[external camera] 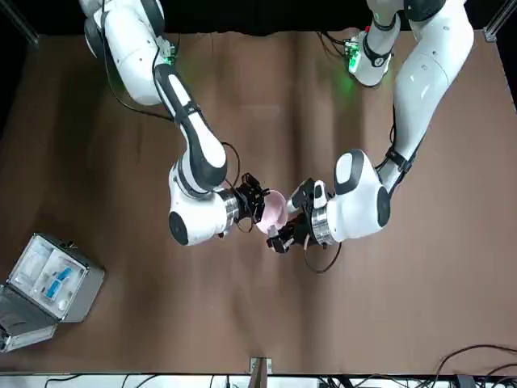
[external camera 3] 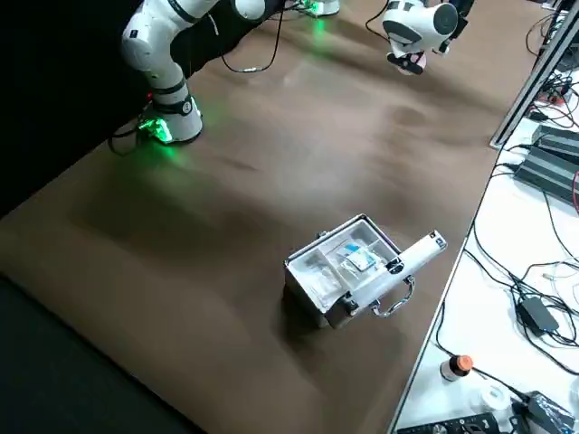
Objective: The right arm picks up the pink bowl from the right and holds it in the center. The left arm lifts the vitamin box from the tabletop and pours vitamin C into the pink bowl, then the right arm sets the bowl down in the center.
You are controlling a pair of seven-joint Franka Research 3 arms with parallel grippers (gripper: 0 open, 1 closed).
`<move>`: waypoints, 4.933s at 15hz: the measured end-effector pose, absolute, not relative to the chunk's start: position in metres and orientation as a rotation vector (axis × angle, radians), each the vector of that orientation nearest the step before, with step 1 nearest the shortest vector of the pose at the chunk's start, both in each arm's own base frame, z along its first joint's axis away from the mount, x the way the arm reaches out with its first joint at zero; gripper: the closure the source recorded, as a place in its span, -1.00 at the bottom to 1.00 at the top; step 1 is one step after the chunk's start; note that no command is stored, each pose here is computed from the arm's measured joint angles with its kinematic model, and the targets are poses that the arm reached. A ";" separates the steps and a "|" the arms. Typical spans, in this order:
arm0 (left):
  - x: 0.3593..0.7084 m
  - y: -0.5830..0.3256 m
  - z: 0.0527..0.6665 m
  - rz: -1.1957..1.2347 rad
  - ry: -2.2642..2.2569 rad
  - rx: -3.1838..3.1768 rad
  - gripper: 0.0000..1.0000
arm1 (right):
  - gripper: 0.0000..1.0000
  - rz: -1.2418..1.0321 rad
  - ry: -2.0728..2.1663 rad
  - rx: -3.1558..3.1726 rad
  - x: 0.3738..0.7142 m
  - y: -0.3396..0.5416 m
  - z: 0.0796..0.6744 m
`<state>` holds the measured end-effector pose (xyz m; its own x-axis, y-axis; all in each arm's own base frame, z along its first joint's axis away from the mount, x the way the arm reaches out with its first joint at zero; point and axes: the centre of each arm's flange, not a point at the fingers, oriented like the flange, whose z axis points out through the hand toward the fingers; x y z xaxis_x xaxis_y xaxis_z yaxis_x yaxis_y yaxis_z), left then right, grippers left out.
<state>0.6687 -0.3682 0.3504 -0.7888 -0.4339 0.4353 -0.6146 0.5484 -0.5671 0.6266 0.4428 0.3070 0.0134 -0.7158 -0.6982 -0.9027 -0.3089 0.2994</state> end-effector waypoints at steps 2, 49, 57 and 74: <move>0.667 -0.371 0.357 1.073 -2.578 0.845 0.30 | 0.96 1.177 1.688 -2.056 0.627 0.442 0.307; 0.590 -0.413 0.384 0.970 -3.459 -0.206 0.30 | 0.96 1.178 1.697 -2.048 0.631 0.436 0.306; 0.581 -0.417 0.378 1.002 -3.481 -0.305 0.30 | 0.96 1.178 1.697 -2.048 0.631 0.436 0.306; 0.594 -0.377 0.357 0.965 -2.771 1.039 0.30 | 0.96 1.176 1.685 -2.055 0.631 0.436 0.306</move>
<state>0.5936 -0.3766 0.3566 -0.7769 -0.5850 0.2329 -0.6031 0.5849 -0.5423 0.6308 0.4355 0.3062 0.0139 -0.7141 -0.6999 -0.9032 -0.3092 0.2976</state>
